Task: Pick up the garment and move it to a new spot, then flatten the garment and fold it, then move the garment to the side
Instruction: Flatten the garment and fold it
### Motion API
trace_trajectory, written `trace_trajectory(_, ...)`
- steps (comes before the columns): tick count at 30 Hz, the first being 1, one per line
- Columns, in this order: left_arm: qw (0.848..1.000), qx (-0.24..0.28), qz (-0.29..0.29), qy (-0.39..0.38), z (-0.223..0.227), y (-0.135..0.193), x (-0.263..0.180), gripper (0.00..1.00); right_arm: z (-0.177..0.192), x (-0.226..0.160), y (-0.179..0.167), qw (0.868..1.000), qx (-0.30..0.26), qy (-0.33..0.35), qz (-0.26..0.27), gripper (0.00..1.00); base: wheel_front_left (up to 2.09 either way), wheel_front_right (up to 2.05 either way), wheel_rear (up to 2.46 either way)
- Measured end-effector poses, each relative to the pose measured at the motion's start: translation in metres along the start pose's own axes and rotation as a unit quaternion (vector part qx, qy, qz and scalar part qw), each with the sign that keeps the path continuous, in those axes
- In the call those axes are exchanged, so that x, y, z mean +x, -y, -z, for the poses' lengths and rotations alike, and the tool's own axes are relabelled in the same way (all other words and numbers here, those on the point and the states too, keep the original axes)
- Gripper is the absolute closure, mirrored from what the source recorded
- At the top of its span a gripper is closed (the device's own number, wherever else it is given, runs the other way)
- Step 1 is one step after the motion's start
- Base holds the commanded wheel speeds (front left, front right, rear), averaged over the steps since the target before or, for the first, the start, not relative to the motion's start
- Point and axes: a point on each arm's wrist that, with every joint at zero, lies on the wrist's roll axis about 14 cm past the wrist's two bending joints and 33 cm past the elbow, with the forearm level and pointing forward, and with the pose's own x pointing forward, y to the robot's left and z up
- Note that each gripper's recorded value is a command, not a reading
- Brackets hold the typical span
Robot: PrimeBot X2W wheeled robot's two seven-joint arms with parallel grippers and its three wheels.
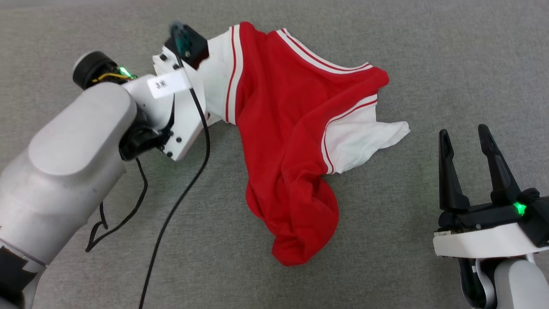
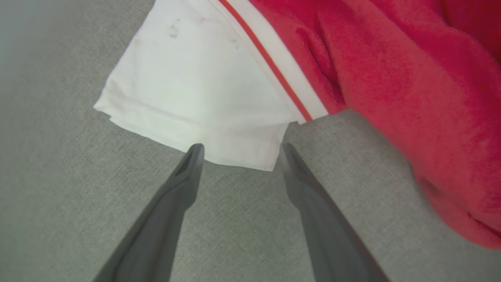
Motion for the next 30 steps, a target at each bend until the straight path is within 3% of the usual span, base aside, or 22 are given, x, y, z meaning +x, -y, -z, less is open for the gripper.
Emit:
trace_trajectory(5,0.997,0.032,0.025,-0.061,0.029,0.014,0.024,0.00,0.006,0.003,0.005,1.000,-0.001,-0.007,0.006,0.00,0.00,0.00,0.00)
trace_trajectory(13,0.994,0.053,0.035,-0.089,0.041,0.013,0.045,0.00,0.013,0.004,0.013,1.000,-0.003,-0.015,0.017,0.00,0.00,0.00,0.00)
trace_trajectory(14,0.994,0.053,0.036,-0.090,0.041,0.013,0.044,0.55,0.013,0.004,0.014,1.000,-0.003,-0.015,0.018,0.00,0.00,0.00,0.00)
trace_trajectory(15,0.994,0.054,0.036,-0.090,0.041,0.013,0.044,1.00,0.012,0.004,0.014,1.000,-0.003,-0.014,0.018,0.00,0.00,0.00,0.00)
trace_trajectory(30,0.997,0.071,-0.015,0.028,0.035,-0.003,-0.013,1.00,-0.008,-0.003,-0.003,1.000,0.006,0.010,-0.002,0.00,0.00,0.00,0.00)
